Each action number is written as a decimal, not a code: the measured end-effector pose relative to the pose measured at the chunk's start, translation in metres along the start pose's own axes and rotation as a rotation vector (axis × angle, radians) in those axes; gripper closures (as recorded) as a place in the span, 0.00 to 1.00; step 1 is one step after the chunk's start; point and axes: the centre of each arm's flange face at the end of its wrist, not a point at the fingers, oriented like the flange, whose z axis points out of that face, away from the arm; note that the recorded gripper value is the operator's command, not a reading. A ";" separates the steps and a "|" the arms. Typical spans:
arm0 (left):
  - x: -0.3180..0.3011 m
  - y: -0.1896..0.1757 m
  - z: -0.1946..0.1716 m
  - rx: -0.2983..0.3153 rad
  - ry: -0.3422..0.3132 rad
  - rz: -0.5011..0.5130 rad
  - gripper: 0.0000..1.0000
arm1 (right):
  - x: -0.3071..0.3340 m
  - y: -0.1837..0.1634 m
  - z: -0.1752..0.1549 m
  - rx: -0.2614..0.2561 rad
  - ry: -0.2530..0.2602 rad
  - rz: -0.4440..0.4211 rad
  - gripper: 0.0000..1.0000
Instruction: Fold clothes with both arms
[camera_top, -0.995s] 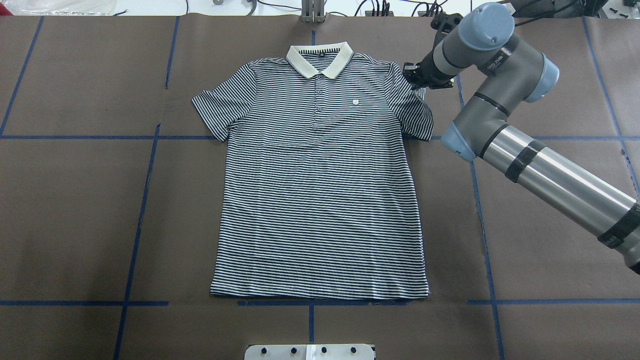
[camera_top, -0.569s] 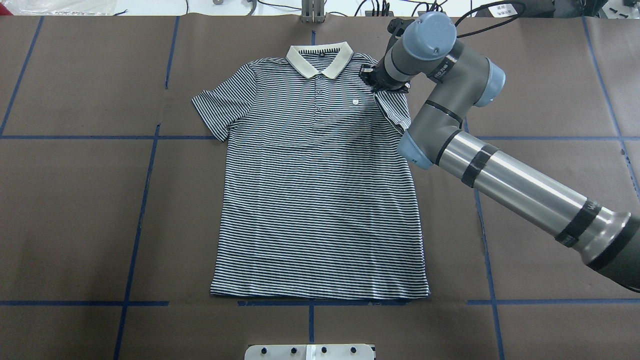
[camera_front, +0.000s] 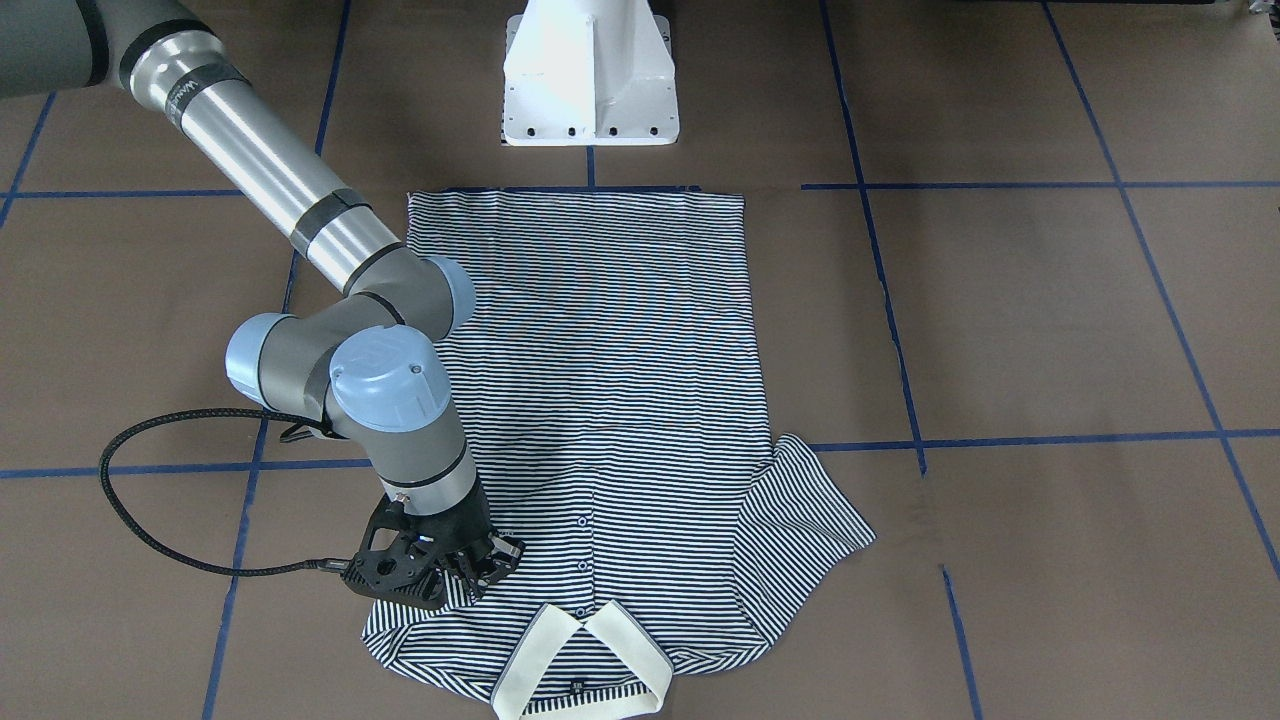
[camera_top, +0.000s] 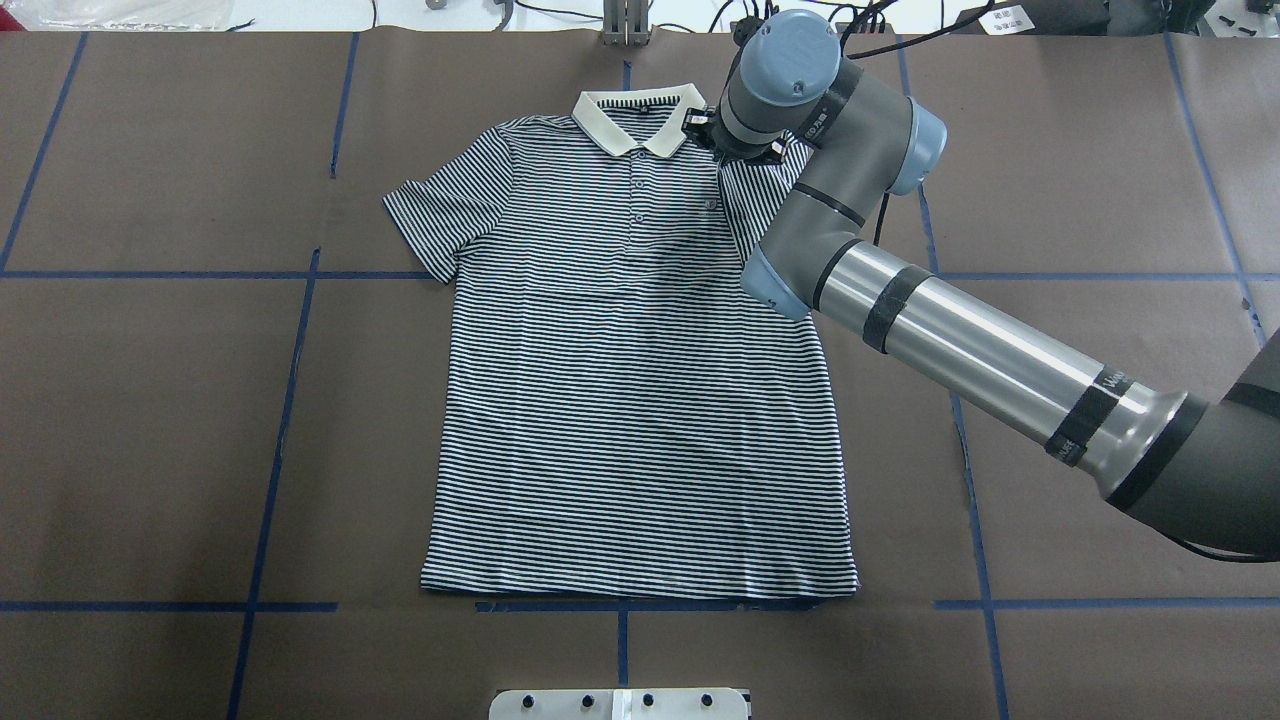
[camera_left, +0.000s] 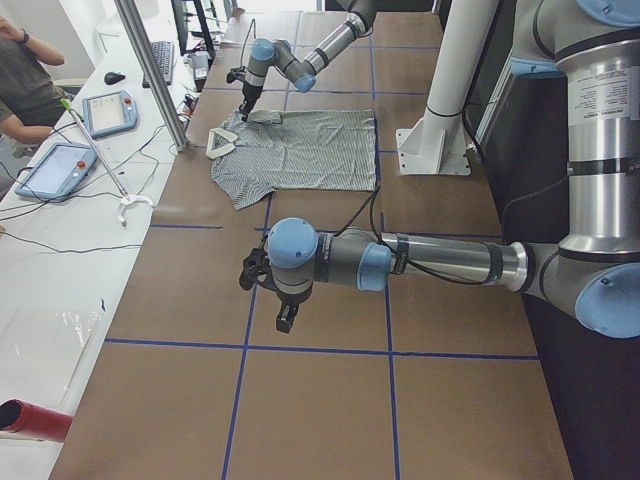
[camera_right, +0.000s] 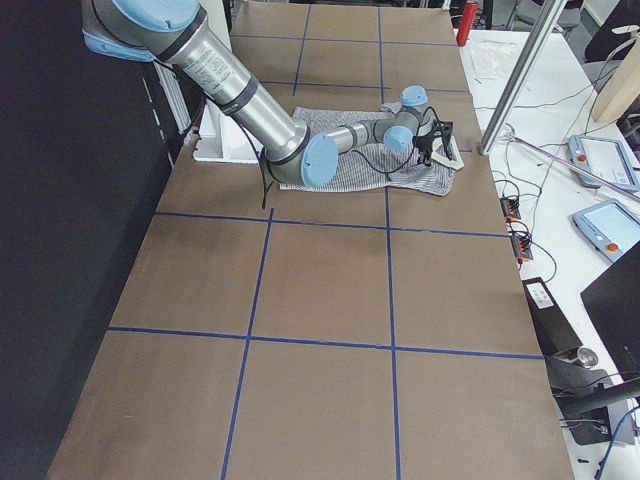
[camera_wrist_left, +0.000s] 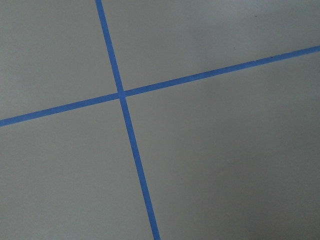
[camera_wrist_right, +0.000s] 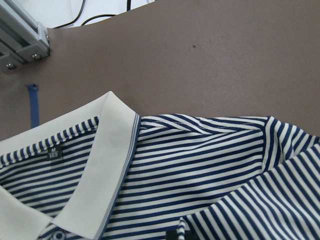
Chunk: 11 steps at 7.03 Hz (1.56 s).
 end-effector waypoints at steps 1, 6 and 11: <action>0.012 -0.005 -0.003 0.020 0.069 -0.019 0.00 | -0.002 0.006 -0.005 0.001 -0.014 -0.007 0.00; 0.162 -0.159 0.063 0.031 0.144 -0.131 0.00 | 0.065 0.055 -0.122 -0.076 -0.117 -0.023 0.00; 0.357 -0.297 0.232 0.140 -0.046 -0.303 0.24 | 0.172 0.100 -0.197 -0.164 -0.166 -0.034 0.00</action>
